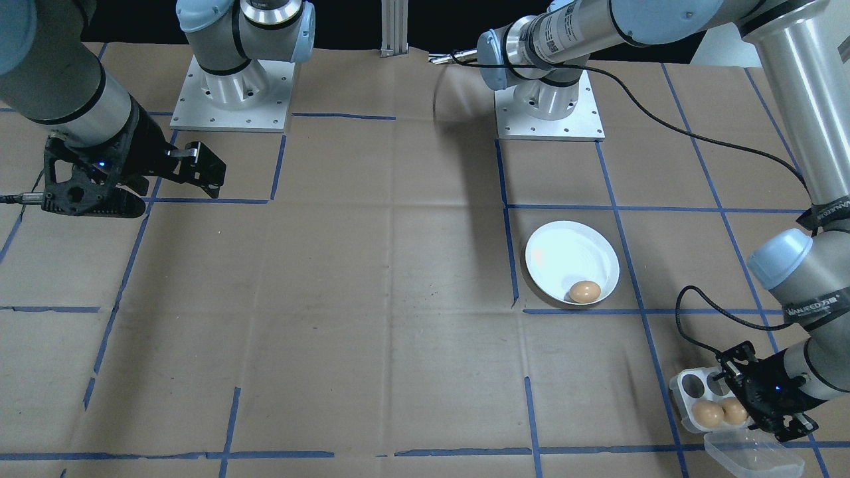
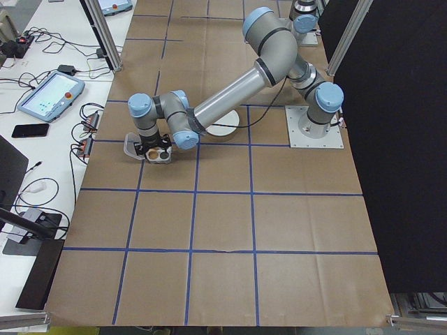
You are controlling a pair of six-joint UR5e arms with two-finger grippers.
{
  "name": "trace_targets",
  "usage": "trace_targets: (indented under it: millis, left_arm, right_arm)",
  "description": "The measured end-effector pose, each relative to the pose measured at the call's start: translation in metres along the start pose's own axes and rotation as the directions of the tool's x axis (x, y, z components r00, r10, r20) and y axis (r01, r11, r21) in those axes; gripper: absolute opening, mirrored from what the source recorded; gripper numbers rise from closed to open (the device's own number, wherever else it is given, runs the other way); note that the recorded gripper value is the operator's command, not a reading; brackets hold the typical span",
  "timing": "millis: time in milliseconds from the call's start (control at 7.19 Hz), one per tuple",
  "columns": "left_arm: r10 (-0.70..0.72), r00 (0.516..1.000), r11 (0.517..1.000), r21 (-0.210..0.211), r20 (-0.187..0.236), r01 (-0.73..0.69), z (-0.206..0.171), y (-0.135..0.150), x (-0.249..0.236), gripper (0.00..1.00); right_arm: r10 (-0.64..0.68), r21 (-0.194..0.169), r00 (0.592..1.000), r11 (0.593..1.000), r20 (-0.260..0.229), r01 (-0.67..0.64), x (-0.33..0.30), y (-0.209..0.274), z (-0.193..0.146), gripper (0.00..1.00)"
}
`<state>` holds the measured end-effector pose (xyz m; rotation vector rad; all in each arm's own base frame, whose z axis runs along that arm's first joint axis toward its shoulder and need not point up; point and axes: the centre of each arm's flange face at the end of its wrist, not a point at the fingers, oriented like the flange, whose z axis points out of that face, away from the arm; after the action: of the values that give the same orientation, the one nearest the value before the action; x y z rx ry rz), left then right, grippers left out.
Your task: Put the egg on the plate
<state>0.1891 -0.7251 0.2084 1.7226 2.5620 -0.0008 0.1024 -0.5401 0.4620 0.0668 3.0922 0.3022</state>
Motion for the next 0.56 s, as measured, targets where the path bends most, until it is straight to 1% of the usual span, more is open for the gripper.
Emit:
trace_targets:
  millis: [139,278,417,556]
  left_arm:
    - [-0.003,1.000,1.000,0.001,0.004,0.003,-0.0004,-0.0007,-0.0006,0.71]
    - [-0.006,1.000,1.000,0.002,0.014,0.006,-0.0008,-0.0012,-0.0017,0.68]
    - [-0.010,1.000,1.000,0.009,0.027,0.010,-0.0015,-0.0020,-0.0030,0.60]
    - [-0.020,0.999,1.000,0.025,0.035,0.019,-0.0020,-0.0038,-0.0036,0.48]
  right_arm:
    - [0.000,0.000,1.000,1.000,0.000,0.000,0.0000,0.0000,0.0000,1.00]
    - [0.000,0.000,1.000,1.000,0.000,0.000,0.0000,-0.0002,0.0002,1.00]
    - [0.000,-0.001,1.000,1.000,0.000,0.000,0.0000,-0.0002,0.0003,1.00]
    - [0.000,-0.001,1.000,1.000,0.000,0.000,0.0000,-0.0002,0.0003,1.00]
